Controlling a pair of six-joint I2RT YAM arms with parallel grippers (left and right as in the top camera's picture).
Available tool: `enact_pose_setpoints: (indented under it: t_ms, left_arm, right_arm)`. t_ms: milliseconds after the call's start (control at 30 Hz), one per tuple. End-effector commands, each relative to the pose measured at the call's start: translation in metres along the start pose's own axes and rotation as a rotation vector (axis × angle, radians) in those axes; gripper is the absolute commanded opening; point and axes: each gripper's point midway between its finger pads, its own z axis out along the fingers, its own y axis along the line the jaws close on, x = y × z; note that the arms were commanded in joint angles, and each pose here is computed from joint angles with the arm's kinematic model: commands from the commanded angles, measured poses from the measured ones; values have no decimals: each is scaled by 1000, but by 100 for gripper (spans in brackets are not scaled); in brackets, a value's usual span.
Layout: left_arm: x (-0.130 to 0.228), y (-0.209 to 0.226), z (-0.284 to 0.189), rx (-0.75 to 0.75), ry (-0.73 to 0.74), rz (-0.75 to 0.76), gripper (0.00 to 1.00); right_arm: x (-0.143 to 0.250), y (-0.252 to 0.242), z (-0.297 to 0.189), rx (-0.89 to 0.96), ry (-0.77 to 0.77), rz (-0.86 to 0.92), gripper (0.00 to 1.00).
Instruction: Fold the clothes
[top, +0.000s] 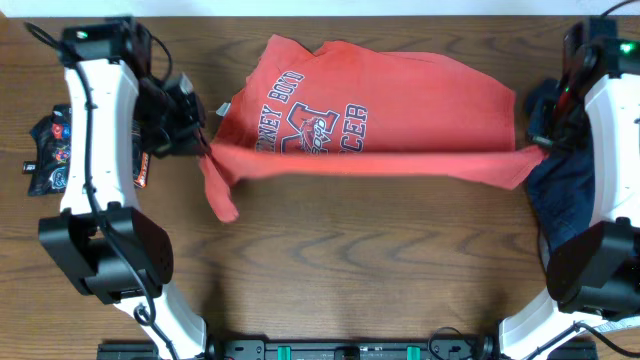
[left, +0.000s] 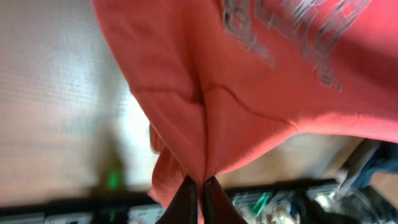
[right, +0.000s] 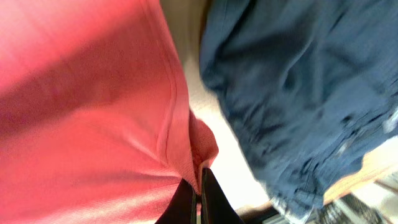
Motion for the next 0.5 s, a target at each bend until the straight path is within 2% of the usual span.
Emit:
enact_pose_setpoints:
  t_ms: [0,233,467]
  left_arm:
    - [22,23,31,-105,135,-3,6]
    - [56,49,88,-128,272,-44,6]
    - [87,66,118,-147,374,-87,6]
  right_arm:
    - [27,1,31,-14,131,-8,1]
    - [72,14,96,-55,280,-31,1]
    - [96,12,119,-43,338,-23,1]
